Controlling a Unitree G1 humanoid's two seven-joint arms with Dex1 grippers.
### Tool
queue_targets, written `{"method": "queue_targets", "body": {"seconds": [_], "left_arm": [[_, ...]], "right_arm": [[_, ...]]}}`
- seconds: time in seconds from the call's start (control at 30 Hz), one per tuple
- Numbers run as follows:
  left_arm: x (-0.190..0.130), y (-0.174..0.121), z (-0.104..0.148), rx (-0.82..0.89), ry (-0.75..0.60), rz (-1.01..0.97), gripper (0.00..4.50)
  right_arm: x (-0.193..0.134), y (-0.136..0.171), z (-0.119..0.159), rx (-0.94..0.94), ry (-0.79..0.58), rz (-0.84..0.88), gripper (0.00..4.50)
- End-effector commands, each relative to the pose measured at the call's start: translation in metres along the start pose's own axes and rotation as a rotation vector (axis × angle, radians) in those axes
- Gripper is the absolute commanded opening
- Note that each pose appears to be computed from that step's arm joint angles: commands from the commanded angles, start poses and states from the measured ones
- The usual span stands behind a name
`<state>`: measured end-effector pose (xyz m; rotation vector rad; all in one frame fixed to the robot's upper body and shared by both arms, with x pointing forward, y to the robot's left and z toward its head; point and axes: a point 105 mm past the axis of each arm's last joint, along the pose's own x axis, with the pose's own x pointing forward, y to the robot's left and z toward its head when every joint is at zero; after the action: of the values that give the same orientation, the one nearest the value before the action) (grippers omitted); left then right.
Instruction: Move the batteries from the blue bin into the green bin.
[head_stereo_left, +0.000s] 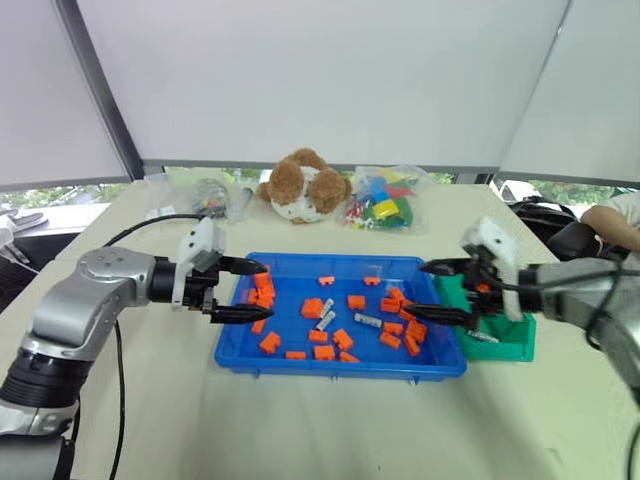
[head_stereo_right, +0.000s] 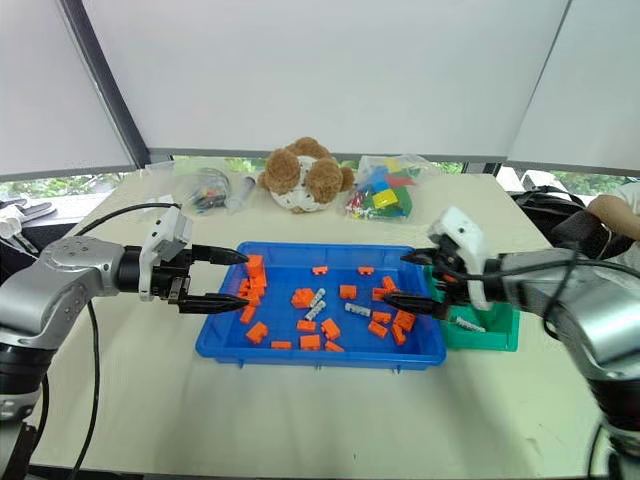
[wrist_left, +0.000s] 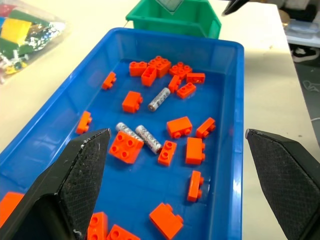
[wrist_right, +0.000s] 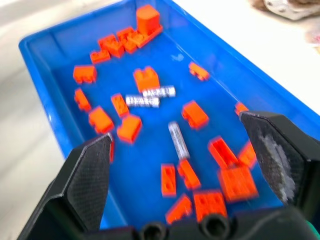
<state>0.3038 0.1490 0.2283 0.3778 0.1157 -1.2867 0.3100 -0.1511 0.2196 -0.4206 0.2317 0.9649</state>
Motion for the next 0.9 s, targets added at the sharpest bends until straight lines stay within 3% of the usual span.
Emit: {"method": "queue_targets", "body": {"seconds": [0.03,0.33,0.53,0.83,0.9], "left_arm": [[-0.005,0.003,0.013,0.057,-0.013,0.016,4.50],[-0.014,0.003,0.008,0.056,0.013,0.043,4.50],[-0.015,0.000,0.005,0.053,0.028,0.046,4.50],[-0.014,-0.006,0.002,0.050,0.033,0.034,4.50],[-0.014,-0.006,0.003,0.050,0.032,0.034,4.50]], "right_arm": [[0.033,0.005,0.002,0.005,0.011,0.026,4.46],[0.117,0.015,0.006,0.029,0.036,0.094,4.46],[0.145,0.022,-0.009,0.017,0.092,0.111,4.46],[0.163,0.019,-0.015,0.005,0.115,0.091,4.46],[0.165,0.019,-0.014,0.003,0.111,0.092,3.95]]}}
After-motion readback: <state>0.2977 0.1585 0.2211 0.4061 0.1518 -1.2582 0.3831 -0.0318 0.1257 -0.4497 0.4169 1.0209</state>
